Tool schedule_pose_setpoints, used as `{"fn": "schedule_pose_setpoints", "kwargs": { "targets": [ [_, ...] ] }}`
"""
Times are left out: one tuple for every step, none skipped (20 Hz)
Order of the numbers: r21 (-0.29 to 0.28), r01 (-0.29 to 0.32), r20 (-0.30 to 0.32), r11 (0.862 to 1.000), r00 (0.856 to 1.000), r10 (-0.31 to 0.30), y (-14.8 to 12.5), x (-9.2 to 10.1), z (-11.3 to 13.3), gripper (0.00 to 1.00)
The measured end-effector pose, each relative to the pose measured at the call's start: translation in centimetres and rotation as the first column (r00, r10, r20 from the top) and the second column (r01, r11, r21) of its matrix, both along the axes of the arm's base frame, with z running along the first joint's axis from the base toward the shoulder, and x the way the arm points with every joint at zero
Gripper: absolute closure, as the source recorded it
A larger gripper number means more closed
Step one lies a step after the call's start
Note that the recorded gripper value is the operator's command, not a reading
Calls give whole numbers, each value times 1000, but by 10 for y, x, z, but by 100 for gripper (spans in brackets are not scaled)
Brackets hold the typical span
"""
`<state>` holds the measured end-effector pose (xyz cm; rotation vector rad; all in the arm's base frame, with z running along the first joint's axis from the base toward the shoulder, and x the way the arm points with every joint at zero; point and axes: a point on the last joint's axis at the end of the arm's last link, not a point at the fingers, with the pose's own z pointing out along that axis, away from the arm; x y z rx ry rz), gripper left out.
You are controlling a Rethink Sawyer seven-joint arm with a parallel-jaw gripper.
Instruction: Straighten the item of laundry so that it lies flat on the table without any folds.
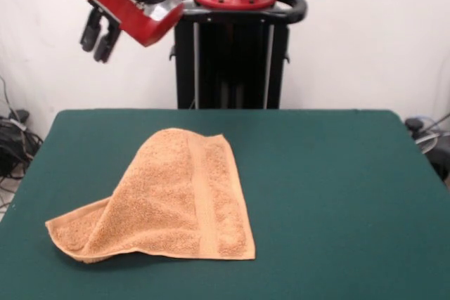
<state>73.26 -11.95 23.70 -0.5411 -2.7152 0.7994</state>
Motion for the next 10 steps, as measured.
{"fn": "schedule_pose_setpoints", "kwargs": {
  "targets": [
    [-32,-12,-23,999,1000,11,-7,-6,-2,100],
    [-47,-19,-36,999,999,17,-10,-9,-4,100],
    [-55,-23,-43,998,999,20,-12,-10,-4,100],
    [-63,-27,-51,998,998,23,-14,-12,-5,100],
    [-80,-36,-68,996,997,31,-18,-16,-6,100],
    [-97,-47,-86,994,996,38,-22,-20,-8,100],
    [-107,-55,-98,993,994,45,-25,-22,-9,100],
    [-119,-67,-114,991,992,54,-28,-24,-11,100],
    [-126,-78,-128,989,990,62,-30,-26,-12,100],
    [-135,-100,-153,986,985,78,-34,-29,-15,100]
  ]
}}
